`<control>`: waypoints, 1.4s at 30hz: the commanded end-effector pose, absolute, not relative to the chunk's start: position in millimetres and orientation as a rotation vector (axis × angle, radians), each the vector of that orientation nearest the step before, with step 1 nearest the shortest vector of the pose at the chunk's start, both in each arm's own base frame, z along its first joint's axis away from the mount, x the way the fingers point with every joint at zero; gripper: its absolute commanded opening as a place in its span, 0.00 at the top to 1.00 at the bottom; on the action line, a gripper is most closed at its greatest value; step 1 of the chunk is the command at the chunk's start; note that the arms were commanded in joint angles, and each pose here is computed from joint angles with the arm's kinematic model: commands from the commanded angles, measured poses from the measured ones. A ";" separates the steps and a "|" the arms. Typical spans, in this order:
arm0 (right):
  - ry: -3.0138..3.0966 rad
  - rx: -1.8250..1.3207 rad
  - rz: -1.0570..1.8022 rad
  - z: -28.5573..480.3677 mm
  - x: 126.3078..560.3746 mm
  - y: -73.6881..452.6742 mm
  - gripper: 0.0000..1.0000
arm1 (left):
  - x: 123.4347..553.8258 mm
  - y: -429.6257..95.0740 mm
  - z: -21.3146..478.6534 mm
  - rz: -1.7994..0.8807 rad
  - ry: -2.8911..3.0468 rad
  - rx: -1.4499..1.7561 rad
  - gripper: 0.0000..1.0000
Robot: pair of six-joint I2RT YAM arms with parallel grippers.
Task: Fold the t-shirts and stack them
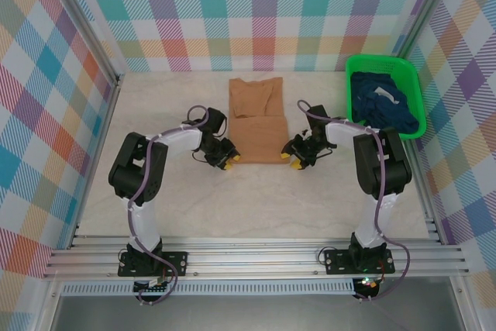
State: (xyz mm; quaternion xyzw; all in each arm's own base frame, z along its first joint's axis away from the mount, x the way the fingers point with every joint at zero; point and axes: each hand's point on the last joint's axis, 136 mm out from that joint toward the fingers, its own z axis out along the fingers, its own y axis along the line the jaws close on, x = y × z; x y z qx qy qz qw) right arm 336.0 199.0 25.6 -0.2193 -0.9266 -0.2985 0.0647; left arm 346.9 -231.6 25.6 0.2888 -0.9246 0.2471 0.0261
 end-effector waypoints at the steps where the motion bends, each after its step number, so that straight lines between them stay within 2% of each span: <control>1: -2.782 -0.659 -0.920 22.3 346.7 207.1 0.61 | 363.0 -234.6 26.0 0.771 -2.927 0.871 0.71; 13: -2.777 -0.750 -0.842 11.2 357.8 209.7 0.78 | 370.7 -238.7 27.6 0.785 -2.944 0.837 0.90; 16: -2.832 -0.719 -0.817 15.5 364.1 206.0 0.77 | 372.0 -237.7 30.3 0.777 -2.962 0.815 0.93; 21: -2.835 -0.707 -0.803 14.8 363.6 205.3 0.67 | 374.7 -239.8 30.4 0.778 -2.965 0.791 0.99; 25: -2.831 -0.707 -0.791 11.8 364.0 205.2 0.66 | 376.8 -241.1 32.5 0.782 -2.971 0.782 1.00; 27: -2.837 -0.700 -0.783 10.9 365.6 204.7 0.74 | 378.4 -241.6 34.5 0.786 -2.974 0.776 1.00; 29: -2.861 -0.691 -0.775 13.0 368.4 202.9 0.89 | 378.4 -241.5 37.8 0.779 -2.982 0.759 1.00; 32: -2.907 -0.667 -0.782 22.9 369.3 200.9 0.97 | 375.2 -239.3 42.4 0.764 -2.989 0.738 1.00; 37: -2.953 -0.565 -0.793 38.7 354.5 205.6 1.00 | 355.7 -237.4 51.0 0.764 -2.978 0.672 1.00; 42: -2.930 -0.469 -0.804 46.8 313.1 210.9 1.00 | 317.6 -228.7 59.4 0.725 -2.966 0.545 1.00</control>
